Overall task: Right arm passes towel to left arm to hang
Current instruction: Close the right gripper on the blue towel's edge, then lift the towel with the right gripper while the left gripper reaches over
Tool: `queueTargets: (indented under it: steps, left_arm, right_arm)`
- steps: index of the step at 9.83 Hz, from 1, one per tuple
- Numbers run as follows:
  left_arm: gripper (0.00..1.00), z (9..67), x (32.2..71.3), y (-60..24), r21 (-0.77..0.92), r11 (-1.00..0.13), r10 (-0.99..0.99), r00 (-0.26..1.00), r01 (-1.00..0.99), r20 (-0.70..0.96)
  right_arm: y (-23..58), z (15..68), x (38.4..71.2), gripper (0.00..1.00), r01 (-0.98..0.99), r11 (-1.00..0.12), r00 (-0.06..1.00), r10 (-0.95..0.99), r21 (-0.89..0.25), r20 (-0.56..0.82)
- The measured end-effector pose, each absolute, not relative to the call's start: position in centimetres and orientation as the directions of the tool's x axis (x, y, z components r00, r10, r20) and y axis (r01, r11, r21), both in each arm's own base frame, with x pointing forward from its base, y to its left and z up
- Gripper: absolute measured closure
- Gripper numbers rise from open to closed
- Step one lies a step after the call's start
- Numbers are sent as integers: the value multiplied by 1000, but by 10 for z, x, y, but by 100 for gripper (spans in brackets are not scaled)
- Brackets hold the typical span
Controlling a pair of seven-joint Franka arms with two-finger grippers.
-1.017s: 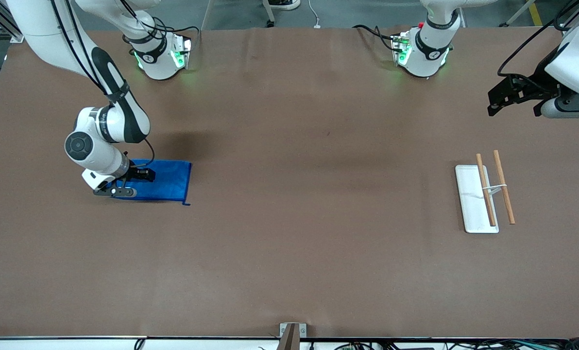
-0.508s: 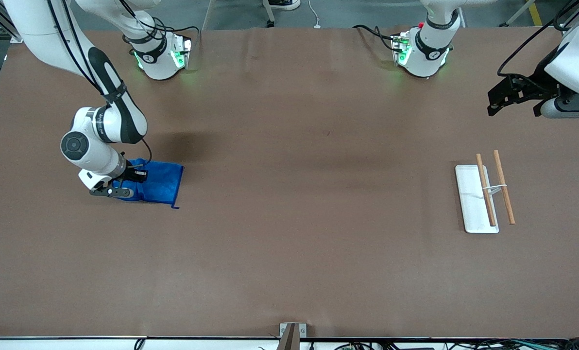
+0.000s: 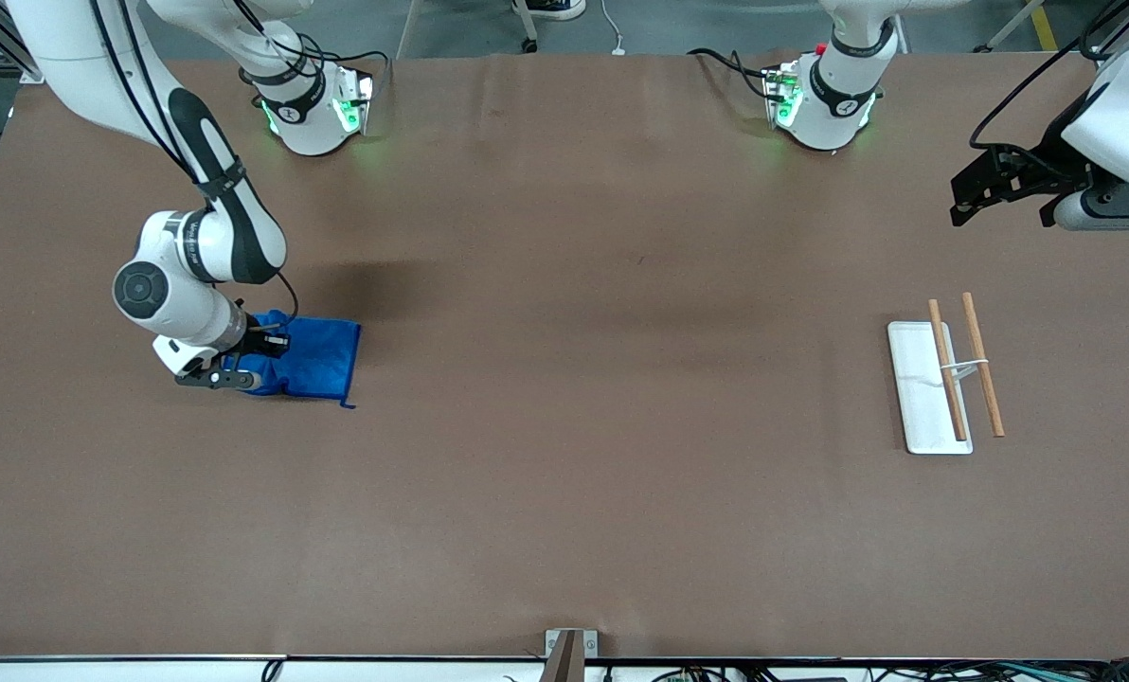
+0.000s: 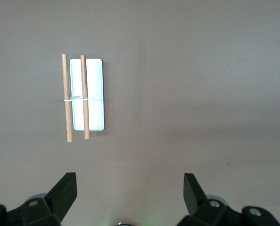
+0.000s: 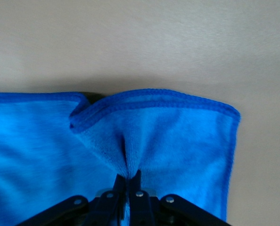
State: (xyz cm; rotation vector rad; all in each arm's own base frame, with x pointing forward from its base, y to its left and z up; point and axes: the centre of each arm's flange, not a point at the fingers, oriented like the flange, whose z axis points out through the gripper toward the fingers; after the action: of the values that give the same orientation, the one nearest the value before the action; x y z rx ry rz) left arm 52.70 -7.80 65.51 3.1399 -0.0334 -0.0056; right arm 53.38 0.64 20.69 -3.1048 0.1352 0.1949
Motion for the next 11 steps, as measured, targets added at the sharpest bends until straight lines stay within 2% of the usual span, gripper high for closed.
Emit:
queueTargets:
  steps: [3, 6, 9, 11]
  left_arm:
    - [0, 655, 527, -78, 2, -1000, -21, 1000, -21, -4]
    - [0, 653, 528, -78, 2, -1000, -22, 1000, -22, -7]
    - [0, 645, 532, -77, 3, -1000, -21, 1000, -21, -23]
    - [0, 628, 540, -81, 43, -999, -27, 997, -24, -66]
  right_arm:
    - [46, 296, 562, 93, -153, -970, 975, -117, -190, -190]
    - [116, 387, 590, 93, -174, -878, 980, -109, -445, -167]
    - [205, 465, 603, 93, -158, -704, 987, -110, -692, -114]
    - [244, 525, 608, 93, -160, -497, 986, -119, -853, -115]
